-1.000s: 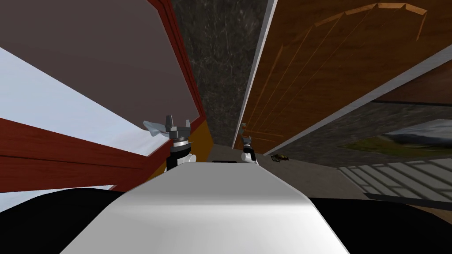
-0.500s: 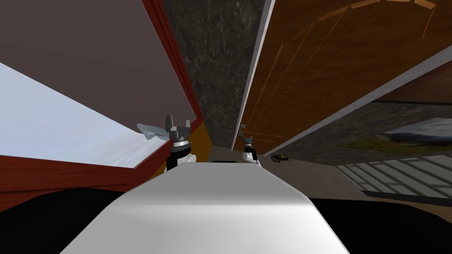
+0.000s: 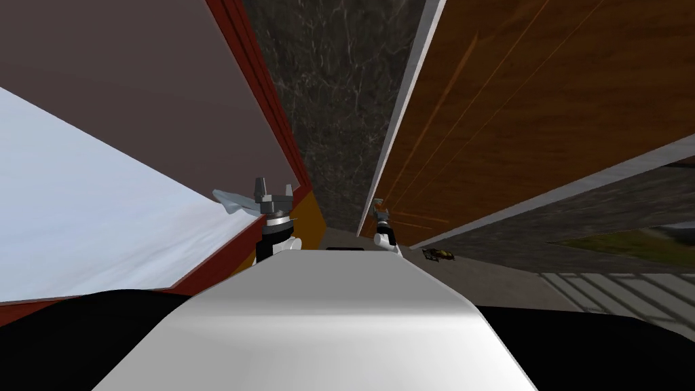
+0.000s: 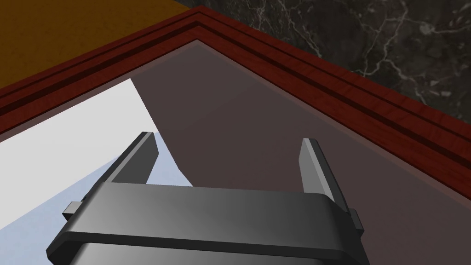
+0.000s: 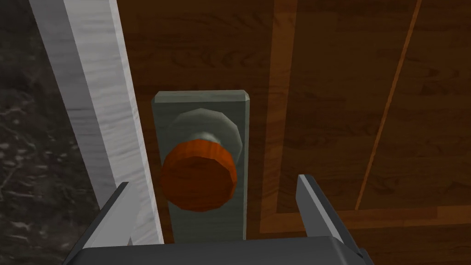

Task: Pull the door open

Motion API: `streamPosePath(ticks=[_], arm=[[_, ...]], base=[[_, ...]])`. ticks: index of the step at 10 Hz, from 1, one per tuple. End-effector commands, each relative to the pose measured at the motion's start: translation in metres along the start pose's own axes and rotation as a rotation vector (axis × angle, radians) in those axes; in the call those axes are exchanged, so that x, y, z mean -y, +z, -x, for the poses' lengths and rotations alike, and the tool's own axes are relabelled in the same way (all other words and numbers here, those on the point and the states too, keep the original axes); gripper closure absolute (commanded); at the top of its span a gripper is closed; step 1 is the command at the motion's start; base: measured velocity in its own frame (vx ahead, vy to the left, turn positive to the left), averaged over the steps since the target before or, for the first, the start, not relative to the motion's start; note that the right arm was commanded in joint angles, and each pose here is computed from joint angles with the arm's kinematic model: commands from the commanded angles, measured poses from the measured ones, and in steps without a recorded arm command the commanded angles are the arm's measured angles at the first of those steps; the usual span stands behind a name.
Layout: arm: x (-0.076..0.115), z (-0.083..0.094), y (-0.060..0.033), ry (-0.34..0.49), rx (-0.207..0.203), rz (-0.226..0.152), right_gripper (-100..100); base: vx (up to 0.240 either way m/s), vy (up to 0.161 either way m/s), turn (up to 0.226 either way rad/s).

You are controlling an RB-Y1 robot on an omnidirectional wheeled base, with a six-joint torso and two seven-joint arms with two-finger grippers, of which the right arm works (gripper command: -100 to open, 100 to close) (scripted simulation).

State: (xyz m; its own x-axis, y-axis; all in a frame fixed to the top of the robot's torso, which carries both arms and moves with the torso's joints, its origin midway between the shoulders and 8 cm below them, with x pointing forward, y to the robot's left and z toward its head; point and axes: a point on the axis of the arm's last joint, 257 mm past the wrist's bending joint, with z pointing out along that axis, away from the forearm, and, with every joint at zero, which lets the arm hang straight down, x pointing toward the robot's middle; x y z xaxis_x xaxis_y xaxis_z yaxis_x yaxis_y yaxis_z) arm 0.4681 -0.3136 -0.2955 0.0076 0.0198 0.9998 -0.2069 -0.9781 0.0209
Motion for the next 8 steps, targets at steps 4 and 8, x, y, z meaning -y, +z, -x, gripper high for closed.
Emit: streamPosePath(ticks=[4, 8], arm=[[0.0001, 0.0004, 0.0007, 0.008, 0.001, 0.004, 100], [0.0001, 0.0004, 0.0007, 0.008, 0.001, 0.004, 100]], base=[[0.107, -0.020, 0.051], [-0.017, 0.004, 0.001]])
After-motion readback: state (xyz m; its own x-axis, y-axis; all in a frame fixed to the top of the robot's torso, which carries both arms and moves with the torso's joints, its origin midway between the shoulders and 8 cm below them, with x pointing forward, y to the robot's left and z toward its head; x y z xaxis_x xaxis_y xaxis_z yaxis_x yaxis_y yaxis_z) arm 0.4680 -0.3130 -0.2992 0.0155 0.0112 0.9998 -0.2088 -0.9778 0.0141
